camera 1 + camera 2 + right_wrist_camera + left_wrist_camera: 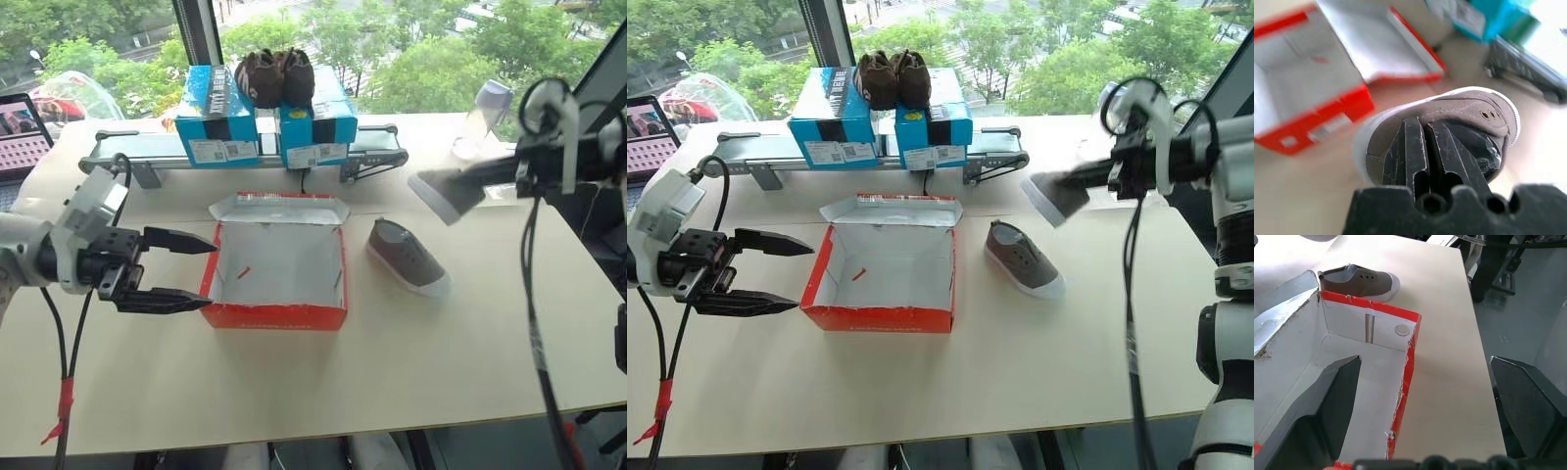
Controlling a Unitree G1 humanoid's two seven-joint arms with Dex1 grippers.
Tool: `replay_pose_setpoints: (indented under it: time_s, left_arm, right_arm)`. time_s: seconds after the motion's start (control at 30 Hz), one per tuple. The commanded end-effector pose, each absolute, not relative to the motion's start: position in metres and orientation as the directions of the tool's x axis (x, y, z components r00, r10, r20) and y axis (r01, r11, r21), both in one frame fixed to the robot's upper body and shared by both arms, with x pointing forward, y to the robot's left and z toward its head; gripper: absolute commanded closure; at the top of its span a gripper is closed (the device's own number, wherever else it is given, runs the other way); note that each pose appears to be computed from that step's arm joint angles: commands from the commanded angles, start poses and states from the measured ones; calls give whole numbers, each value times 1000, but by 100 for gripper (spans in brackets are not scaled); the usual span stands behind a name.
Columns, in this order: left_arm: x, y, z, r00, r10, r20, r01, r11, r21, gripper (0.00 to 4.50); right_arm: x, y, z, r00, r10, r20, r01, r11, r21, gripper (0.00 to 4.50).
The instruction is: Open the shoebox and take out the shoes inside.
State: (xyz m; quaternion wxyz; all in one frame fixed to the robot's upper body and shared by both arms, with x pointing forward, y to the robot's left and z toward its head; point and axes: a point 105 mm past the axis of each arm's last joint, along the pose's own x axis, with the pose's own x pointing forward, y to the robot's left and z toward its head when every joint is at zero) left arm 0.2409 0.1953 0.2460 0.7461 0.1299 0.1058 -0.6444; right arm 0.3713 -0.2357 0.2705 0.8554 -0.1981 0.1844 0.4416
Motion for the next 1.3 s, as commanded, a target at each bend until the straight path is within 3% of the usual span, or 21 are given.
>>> replay_pose_setpoints:
  time_s: [0.03,0.3,0.47,0.67,0.9,1.07,1.3]
  left_arm:
    - [245,193,249,143,-932,-334,989,118,93,0]
    - [240,192,246,137,-932,-335,990,117,79,0]
    - [236,192,244,146,-931,-333,989,129,73,0]
    - [234,195,245,157,-927,-339,987,140,73,0]
    - [235,196,245,155,-928,-340,988,136,79,0]
    - [237,196,247,152,-929,-338,988,132,81,0]
    - [235,204,253,186,-929,-321,982,167,86,0]
  right_arm:
    - [384,-260,264,619,529,-580,-778,513,-362,439]
    - [398,-302,233,669,239,-703,-728,400,-557,439]
    - [396,-289,215,592,273,-758,-799,320,-509,439]
    - [379,-253,206,447,413,-794,-895,210,-395,439]
    - [353,-247,186,378,413,-829,-924,217,-314,439]
    - [349,-245,196,403,433,-806,-911,269,-312,291]
    - [341,-226,258,462,585,-666,-886,343,-313,52]
